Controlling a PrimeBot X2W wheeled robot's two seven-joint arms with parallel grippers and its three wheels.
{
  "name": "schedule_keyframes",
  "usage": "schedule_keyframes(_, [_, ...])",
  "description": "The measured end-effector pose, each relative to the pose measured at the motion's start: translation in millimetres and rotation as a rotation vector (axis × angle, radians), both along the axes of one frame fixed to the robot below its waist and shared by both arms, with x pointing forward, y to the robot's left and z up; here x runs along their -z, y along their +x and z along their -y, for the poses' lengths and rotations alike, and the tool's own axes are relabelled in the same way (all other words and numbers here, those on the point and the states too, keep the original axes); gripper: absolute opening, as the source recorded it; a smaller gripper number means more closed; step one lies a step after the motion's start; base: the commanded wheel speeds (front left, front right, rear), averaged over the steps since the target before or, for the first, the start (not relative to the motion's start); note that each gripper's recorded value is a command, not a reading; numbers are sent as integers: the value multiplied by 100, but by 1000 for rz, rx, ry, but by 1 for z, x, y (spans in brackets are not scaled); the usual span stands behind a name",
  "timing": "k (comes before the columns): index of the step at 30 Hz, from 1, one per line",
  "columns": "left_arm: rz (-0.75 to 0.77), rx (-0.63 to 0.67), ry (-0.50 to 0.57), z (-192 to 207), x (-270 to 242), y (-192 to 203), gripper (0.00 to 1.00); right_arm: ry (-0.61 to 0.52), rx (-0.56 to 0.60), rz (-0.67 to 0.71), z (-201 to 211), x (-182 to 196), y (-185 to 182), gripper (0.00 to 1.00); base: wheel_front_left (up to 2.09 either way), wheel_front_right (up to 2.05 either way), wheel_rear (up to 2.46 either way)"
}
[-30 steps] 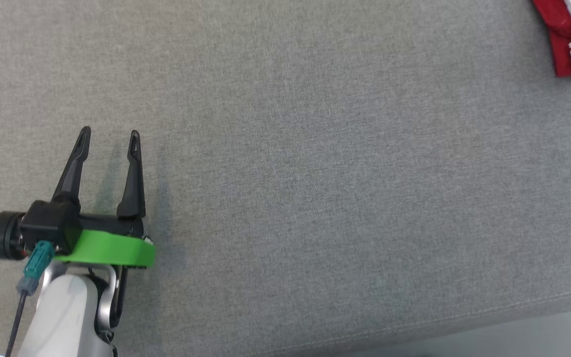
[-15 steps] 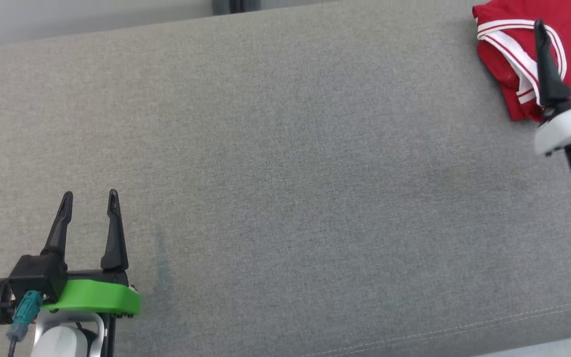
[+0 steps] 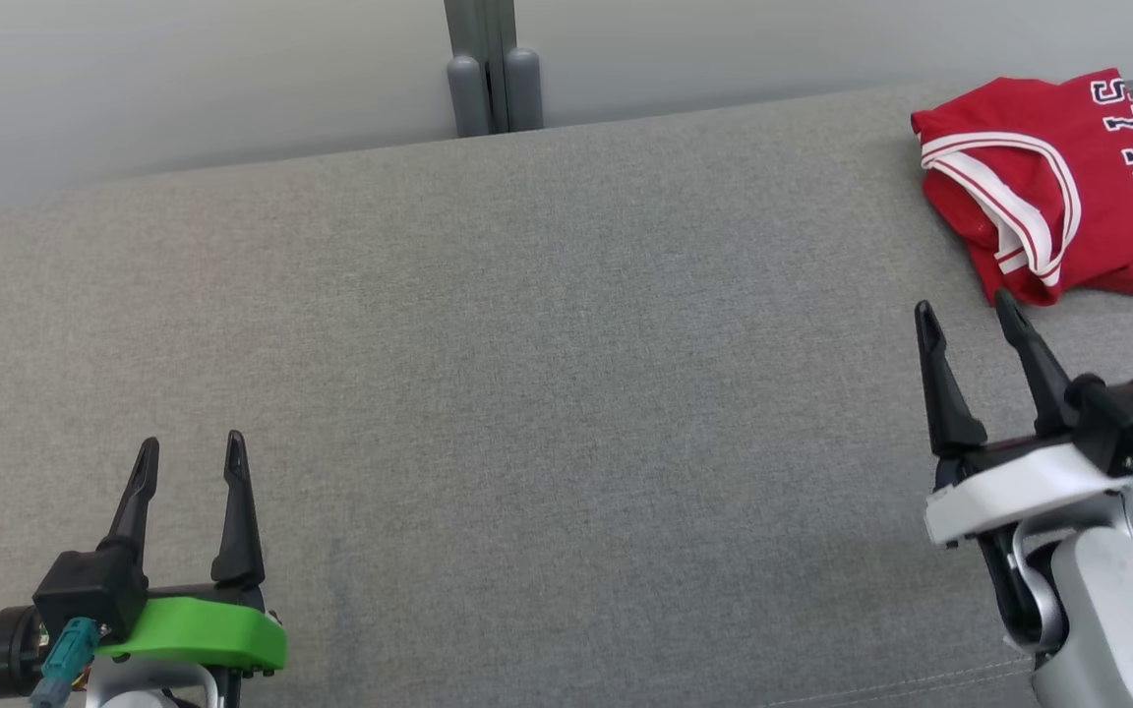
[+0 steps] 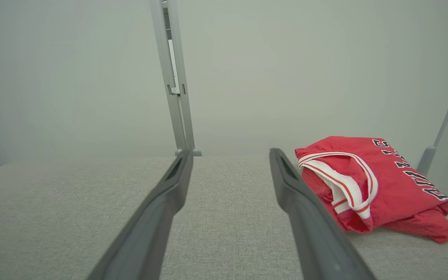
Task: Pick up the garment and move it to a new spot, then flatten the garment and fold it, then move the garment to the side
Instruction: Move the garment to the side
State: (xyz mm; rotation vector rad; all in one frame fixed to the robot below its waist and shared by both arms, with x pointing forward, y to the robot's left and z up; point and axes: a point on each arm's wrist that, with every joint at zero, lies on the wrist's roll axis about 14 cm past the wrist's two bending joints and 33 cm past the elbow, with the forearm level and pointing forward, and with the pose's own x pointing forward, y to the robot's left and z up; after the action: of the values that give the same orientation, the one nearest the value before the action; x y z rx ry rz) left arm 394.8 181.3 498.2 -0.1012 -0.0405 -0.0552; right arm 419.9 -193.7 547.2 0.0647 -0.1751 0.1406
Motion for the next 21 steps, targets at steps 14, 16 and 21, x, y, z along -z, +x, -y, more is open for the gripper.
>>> schedule_keyframes(14, [45,-38,12,-18,-22,-22,100,46,2,5,-21,3,-47,100,0,0,0])
schedule_keyframes(16, [43,-41,13,-20,-23,-24,100,39,1,-1,-22,4,-49,100,0,0,0])
schedule_keyframes(21, [42,-57,12,-27,-26,-27,100,27,2,-7,-23,4,-50,100,0,0,0])
